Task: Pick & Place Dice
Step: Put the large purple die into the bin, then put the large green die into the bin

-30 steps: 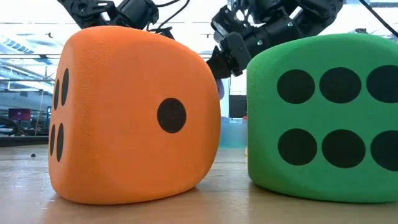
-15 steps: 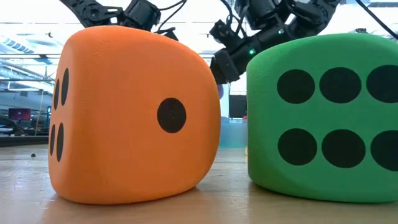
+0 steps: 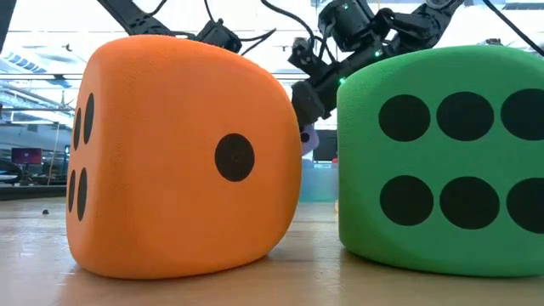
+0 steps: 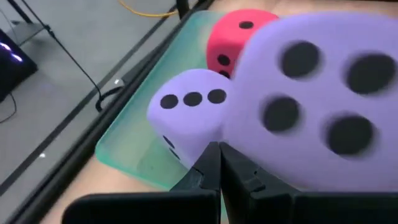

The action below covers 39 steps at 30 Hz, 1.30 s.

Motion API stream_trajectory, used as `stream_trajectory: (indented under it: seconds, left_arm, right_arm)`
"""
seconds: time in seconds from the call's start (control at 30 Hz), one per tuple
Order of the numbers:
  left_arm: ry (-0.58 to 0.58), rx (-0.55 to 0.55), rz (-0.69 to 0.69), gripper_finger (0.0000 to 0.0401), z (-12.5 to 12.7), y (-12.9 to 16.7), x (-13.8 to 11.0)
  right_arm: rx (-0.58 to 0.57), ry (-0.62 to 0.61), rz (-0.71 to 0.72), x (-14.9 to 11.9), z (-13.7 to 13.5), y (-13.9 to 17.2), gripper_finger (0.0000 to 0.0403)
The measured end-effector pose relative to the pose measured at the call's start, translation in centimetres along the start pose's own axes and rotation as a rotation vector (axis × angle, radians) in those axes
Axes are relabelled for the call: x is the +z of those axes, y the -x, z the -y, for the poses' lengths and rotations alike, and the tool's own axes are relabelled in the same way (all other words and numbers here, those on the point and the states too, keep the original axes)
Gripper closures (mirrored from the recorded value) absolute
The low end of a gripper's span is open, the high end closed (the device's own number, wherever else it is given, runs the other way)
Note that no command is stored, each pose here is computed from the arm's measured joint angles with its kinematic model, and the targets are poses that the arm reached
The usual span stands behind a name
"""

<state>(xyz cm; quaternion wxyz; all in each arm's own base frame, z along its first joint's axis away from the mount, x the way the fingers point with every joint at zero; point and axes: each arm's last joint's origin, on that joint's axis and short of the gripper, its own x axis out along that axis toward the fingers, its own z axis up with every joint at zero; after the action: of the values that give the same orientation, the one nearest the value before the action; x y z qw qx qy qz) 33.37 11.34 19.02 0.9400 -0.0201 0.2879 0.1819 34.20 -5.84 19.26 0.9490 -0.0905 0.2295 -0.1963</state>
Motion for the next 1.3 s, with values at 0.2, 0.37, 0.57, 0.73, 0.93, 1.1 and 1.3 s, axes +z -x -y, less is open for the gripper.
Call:
stream_trajectory:
  seconds: [0.2,0.37,0.57,0.73,0.93,1.1,1.3]
  left_arm:
    - [-0.005,-0.063,-0.013,0.0401,0.7,0.0,-0.2]
    - [-0.017,-0.035,-0.007,0.0401,0.9,0.1,-0.1]
    - [-0.031,-0.023,-0.021,0.0401,1.2,0.1,-0.2]
    - [-0.067,-0.020,-0.054,0.0401,1.8,0.7,-0.3]
    - [-0.118,-0.054,-0.001,0.0401,2.8,4.8,0.7]
    - [-0.131,-0.121,0.167,0.0401,2.4,9.8,-0.5]
    - [-0.071,-0.227,0.388,0.0401,1.6,13.9,-4.8]
  right_arm:
    - [-0.166,-0.042,-0.036,-0.2,0.9,-0.1,0.0403]
    - [-0.141,-0.032,-0.060,-0.5,0.7,-0.1,0.0403]
    - [-0.108,-0.022,-0.047,-0.3,0.0,0.1,0.0403]
    - [-0.084,0.022,-0.020,0.3,-0.8,0.8,0.0403]
    - [0.092,0.014,0.076,2.3,-1.2,4.1,0.0403]
    - [0.160,-0.046,0.227,1.0,-0.4,8.0,0.0403]
    - [0.278,-0.197,0.428,-2.2,0.8,11.8,0.0403]
